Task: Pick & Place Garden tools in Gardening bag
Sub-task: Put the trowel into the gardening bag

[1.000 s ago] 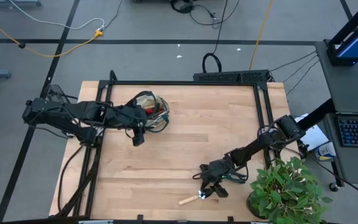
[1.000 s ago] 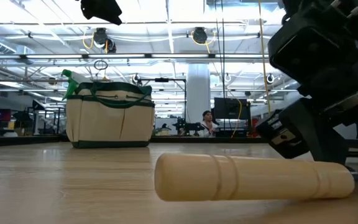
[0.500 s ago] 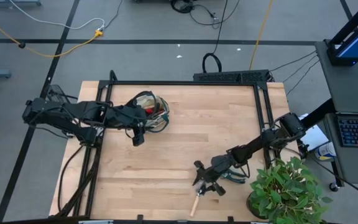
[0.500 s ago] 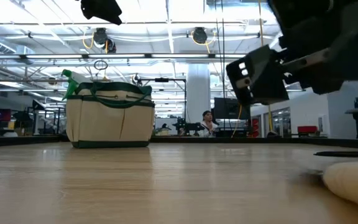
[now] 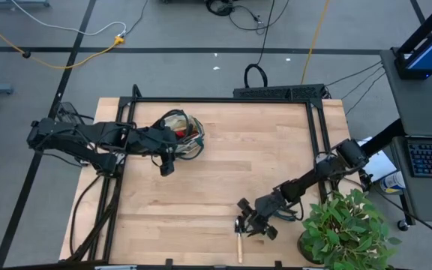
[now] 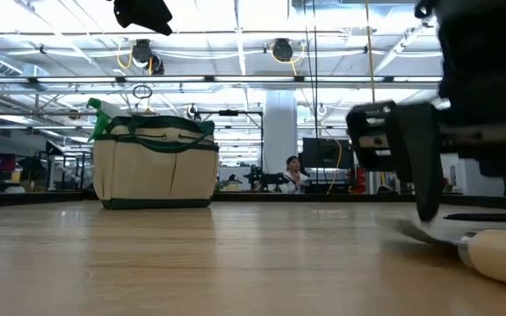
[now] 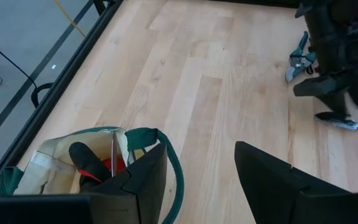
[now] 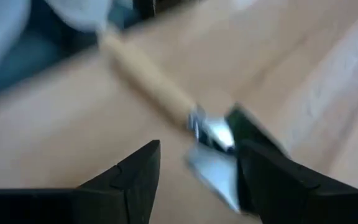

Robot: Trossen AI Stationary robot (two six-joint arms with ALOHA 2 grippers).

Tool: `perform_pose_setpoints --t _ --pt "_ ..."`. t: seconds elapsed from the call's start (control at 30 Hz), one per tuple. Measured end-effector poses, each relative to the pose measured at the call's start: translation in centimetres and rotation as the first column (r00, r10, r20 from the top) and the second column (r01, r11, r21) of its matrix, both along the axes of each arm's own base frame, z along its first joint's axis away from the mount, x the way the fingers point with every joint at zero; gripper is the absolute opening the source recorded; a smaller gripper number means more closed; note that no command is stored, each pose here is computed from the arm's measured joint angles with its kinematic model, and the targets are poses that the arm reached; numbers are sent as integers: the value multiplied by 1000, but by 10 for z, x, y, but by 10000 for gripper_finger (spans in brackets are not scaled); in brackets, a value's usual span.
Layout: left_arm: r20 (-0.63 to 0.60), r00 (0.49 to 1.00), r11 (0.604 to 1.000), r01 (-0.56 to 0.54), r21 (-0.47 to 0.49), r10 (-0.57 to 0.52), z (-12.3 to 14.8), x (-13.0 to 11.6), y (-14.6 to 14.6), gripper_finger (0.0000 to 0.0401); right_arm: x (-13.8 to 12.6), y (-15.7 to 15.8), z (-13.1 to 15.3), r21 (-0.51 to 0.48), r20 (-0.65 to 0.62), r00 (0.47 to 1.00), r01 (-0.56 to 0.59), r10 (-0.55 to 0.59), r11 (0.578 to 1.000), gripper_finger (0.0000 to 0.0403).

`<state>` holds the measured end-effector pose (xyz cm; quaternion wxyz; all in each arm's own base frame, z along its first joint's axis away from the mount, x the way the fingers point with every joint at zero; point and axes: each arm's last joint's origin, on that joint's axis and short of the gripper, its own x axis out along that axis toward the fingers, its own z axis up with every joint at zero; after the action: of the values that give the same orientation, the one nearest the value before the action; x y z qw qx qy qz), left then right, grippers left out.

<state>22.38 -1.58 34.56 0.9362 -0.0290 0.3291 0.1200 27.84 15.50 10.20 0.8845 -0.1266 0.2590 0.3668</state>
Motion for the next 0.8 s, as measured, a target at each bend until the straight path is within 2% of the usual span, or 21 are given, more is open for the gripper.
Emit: perform_pose_setpoints --t 0.13,0.3,0.47,0.6,0.8 --pt "1 1000 1000 -3 -5 3 0 0 0 195 -2 0 -3 -202 104 994 -12 33 979 212" --pt "2 1000 1000 -5 -6 5 0 0 0 196 -1 0 -2 -307 184 977 -49 110 950 212" --pt "2 1000 1000 -4 -6 4 0 0 0 195 0 -2 -2 -377 216 961 -83 175 923 212" --pt "7 1000 999 -18 -36 19 0 0 0 195 2 -7 -3 -369 206 967 -67 151 927 212" --pt "-56 998 997 38 -74 -42 -14 14 -10 195 3 -9 -2 -370 211 966 -60 147 927 188"
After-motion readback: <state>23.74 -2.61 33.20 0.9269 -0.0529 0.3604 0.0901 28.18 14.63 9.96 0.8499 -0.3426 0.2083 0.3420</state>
